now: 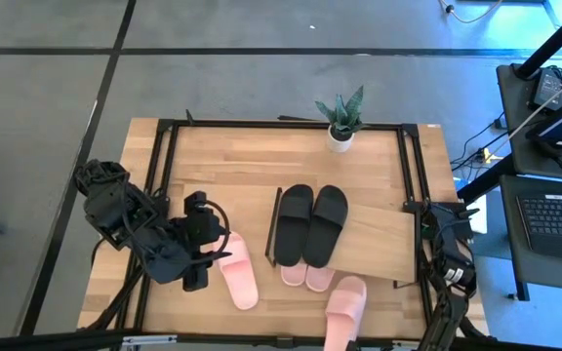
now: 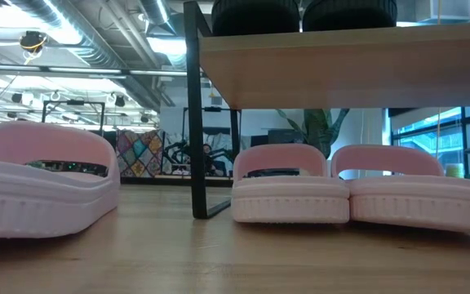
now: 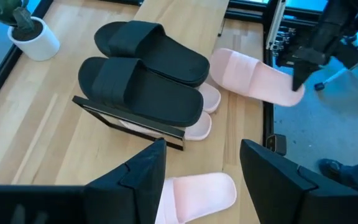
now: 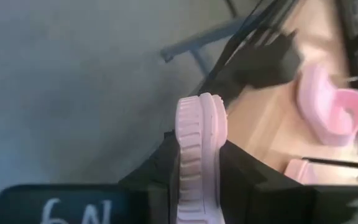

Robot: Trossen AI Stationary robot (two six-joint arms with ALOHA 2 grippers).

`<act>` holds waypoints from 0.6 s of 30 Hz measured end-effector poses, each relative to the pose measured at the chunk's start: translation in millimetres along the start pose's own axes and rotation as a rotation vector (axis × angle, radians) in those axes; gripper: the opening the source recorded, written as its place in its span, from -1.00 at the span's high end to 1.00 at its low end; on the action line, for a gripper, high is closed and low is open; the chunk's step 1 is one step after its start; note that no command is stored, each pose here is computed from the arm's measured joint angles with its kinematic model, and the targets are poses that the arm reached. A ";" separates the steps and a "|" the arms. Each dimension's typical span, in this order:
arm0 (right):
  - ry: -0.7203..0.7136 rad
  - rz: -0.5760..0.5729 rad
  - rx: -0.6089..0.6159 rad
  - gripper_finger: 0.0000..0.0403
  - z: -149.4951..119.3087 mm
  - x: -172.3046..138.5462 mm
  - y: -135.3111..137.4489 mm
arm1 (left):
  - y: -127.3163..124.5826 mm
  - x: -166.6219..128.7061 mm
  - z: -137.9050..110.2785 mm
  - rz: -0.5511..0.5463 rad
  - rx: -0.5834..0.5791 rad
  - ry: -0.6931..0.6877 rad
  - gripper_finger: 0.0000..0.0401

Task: Pick and place slides into the shelf
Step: Put the left pink slipper under the shelf

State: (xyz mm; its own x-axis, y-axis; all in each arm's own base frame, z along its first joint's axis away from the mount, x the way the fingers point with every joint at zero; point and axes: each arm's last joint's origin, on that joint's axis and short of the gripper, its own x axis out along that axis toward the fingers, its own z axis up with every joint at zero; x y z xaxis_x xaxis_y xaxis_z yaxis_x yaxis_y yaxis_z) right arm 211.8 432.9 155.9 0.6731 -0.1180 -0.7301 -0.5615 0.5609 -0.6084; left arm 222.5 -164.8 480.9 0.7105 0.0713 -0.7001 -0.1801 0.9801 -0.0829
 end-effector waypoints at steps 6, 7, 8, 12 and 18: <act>0.117 0.021 -0.090 0.59 -13.2 6.0 4.5 | 0.2 0.0 0.2 0.005 -0.001 -0.005 0.03; 0.128 0.020 -0.098 0.59 -14.5 6.4 4.5 | 0.2 0.0 0.2 0.006 -0.001 -0.005 0.03; 0.131 0.020 -0.101 0.58 -14.9 6.4 4.7 | 0.3 0.0 0.2 0.007 -0.001 -0.006 0.03; 0.154 0.020 -0.122 0.58 -17.4 5.9 4.0 | 0.3 0.1 0.3 0.007 -0.002 -0.006 0.03; 0.161 0.020 -0.115 0.58 -18.2 6.0 4.0 | 0.3 0.1 0.3 0.007 -0.002 -0.007 0.03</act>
State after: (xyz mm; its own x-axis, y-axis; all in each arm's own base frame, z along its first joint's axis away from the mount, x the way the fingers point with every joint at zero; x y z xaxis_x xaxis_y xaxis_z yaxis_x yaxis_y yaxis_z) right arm 204.8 419.5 143.4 0.5808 -0.2427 -0.7770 -0.6315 0.4680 -0.6182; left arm 222.8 -164.4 481.0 0.7136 0.0799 -0.6959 -0.1870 0.9791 -0.0794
